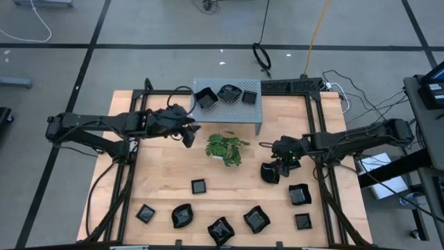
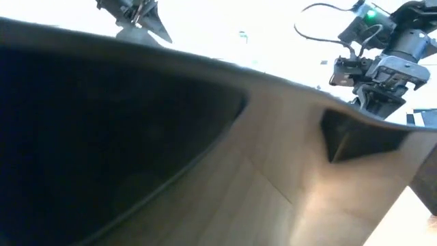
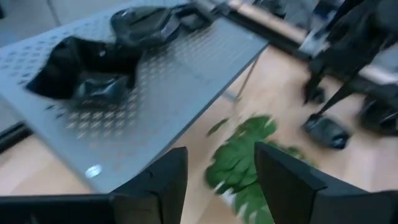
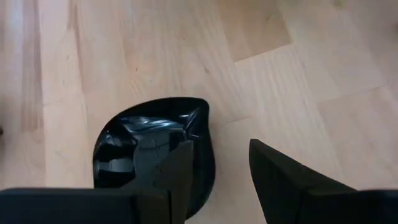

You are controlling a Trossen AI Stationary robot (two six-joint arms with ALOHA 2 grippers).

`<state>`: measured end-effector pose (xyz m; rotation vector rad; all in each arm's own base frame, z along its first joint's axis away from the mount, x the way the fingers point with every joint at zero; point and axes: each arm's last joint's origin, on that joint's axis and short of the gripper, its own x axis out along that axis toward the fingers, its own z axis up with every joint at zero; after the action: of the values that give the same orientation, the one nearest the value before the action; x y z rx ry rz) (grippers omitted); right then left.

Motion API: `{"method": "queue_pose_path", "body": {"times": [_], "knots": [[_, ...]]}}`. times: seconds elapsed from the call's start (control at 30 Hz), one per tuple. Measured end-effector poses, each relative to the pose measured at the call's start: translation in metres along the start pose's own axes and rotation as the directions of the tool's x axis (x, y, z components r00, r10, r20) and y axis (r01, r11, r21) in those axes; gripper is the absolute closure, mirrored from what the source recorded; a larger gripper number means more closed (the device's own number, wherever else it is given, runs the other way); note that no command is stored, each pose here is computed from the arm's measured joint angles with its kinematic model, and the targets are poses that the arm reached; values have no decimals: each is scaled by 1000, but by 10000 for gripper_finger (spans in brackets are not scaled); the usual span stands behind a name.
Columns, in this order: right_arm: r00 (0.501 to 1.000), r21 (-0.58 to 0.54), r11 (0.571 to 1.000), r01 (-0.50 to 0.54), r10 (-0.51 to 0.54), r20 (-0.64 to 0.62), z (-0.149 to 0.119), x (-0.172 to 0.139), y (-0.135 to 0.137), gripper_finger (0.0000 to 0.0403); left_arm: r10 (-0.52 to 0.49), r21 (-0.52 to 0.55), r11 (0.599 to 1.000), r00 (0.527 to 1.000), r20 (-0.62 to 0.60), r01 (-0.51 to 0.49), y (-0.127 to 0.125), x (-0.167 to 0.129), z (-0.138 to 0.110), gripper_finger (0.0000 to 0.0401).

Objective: Pick & Place Mini shaped plates
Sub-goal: Stack the leaf-shaped plate on top of the stacked leaf-shaped plates on the shelf

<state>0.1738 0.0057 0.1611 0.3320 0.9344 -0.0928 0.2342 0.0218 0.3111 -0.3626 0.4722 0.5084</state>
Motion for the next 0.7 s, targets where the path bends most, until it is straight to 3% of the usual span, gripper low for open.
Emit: {"method": "queue_pose_path", "body": {"times": [0.2,0.5,0.57,0.7], "knots": [[998,-115,992,61,-59,23,-3,0,8,259,-63,-46,997,995,81,67,-9,-2,7,215],[998,-126,990,68,-69,3,-5,4,8,259,-151,-78,982,966,208,170,-21,-7,17,215],[997,-99,992,75,-77,-18,-7,9,7,259,-164,-60,982,960,227,182,-23,-8,19,215],[994,57,993,99,-95,-61,-12,16,4,259,-171,-45,981,954,247,188,-23,-9,21,215]]}}
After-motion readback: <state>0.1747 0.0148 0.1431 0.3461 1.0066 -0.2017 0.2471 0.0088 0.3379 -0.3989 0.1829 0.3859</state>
